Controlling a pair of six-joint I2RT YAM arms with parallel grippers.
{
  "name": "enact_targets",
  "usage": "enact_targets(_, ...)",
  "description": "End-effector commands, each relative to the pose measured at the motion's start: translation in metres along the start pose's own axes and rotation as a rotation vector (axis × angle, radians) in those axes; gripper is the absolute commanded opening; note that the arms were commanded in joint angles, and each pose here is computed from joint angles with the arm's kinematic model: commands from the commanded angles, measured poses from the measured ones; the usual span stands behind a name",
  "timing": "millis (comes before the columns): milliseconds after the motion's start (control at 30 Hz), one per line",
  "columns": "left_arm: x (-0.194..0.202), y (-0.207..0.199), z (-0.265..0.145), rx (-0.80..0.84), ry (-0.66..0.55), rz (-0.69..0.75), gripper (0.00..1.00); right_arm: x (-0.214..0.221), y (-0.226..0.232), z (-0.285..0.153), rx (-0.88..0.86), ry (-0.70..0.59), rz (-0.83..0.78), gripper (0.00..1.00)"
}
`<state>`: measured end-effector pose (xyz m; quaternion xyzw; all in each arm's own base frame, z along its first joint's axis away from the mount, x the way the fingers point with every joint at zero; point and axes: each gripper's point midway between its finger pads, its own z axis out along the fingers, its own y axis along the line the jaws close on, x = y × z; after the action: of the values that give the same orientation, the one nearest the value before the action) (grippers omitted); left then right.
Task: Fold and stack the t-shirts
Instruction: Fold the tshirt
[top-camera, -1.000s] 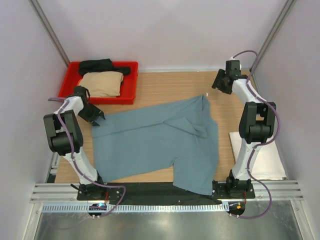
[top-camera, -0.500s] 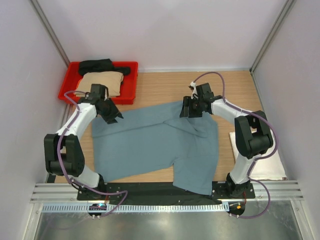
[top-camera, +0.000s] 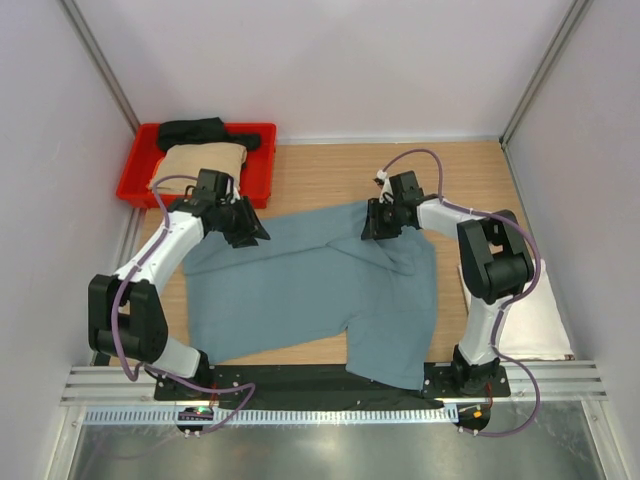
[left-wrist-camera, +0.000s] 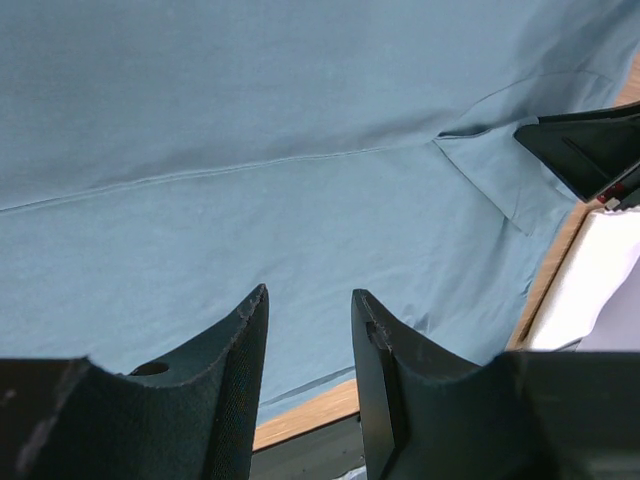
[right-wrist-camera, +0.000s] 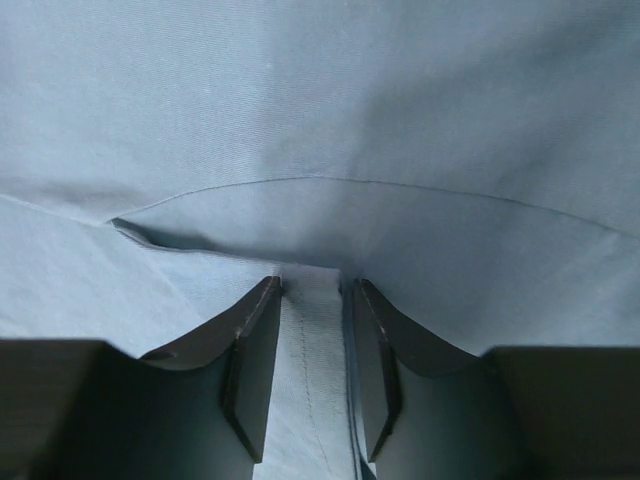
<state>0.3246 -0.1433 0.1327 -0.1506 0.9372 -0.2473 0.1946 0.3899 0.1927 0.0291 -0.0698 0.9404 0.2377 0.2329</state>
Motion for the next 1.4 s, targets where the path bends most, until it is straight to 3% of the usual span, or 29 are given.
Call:
enact_targets(0, -0.007, -0.018, -0.008, 0.073, -0.02, 0.052, 0.4, -0.022, 0.02, -0.001, -0.052, -0.063, -0.05, 0.4)
enact_targets(67, -0.008, -0.019, -0.007, 0.076, -0.016, 0.051, 0.4, -0.022, 0.022, 0.0, -0.047, -0.062, -0.048, 0.35)
enact_targets(133, -0.009, -0.019, -0.005, 0.078, -0.009, 0.055, 0.4, -0.023, 0.028, -0.004, -0.052, -0.064, -0.057, 0.24)
enact_targets(233, -0.009, -0.019, -0.004, 0.076, -0.007, 0.064, 0.4, -0.022, 0.039, -0.015, -0.047, -0.063, -0.072, 0.17)
enact_targets(433, -0.006, -0.015, 0.004, 0.066, 0.013, 0.06, 0.4, 0.013, 0.062, -0.031, -0.074, 0.015, -0.085, 0.14)
enact_targets(500, -0.004, -0.015, 0.007, 0.063, 0.026, 0.061, 0.4, 0.027, 0.071, -0.038, -0.094, 0.046, -0.066, 0.17)
enact_targets(567, -0.001, -0.012, 0.014, 0.045, 0.042, 0.066, 0.4, 0.05, 0.079, -0.045, -0.151, 0.097, -0.035, 0.26)
enact_targets(600, 0.002, -0.017, 0.016, 0.048, 0.05, 0.085, 0.4, 0.05, 0.086, -0.056, -0.172, 0.081, -0.016, 0.39)
enact_targets(667, 0.005, -0.018, 0.022, 0.023, 0.055, 0.122, 0.41, 0.061, 0.09, -0.068, -0.199, 0.087, -0.003, 0.53)
enact_targets(700, 0.013, -0.025, 0.026, 0.027, 0.068, 0.158, 0.41, 0.051, 0.092, -0.082, -0.208, 0.04, 0.007, 0.59)
enact_targets(800, 0.022, -0.05, 0.035, 0.043, 0.075, 0.254, 0.44, 0.032, 0.064, -0.097, -0.11, -0.048, 0.118, 0.61)
enact_targets(933, 0.042, -0.098, 0.056, 0.098, 0.097, 0.439, 0.47, 0.018, -0.018, -0.122, 0.074, -0.194, 0.396, 0.61)
enact_targets(1067, 0.072, -0.139, 0.081, 0.075, 0.083, 0.717, 0.43, 0.042, -0.042, -0.119, 0.132, -0.126, 0.414, 0.51)
enact_targets(1100, 0.096, -0.145, 0.088, 0.064, 0.117, 0.822, 0.41, 0.048, -0.044, -0.118, 0.14, -0.112, 0.42, 0.46)
enact_targets(1233, 0.129, -0.138, 0.121, -0.092, 0.136, 1.034, 0.33, 0.075, -0.051, -0.118, 0.147, -0.079, 0.489, 0.4)
enact_targets(1367, 0.142, -0.13, 0.134, -0.195, 0.137, 1.096, 0.31, 0.083, -0.055, -0.123, 0.157, -0.088, 0.501, 0.4)
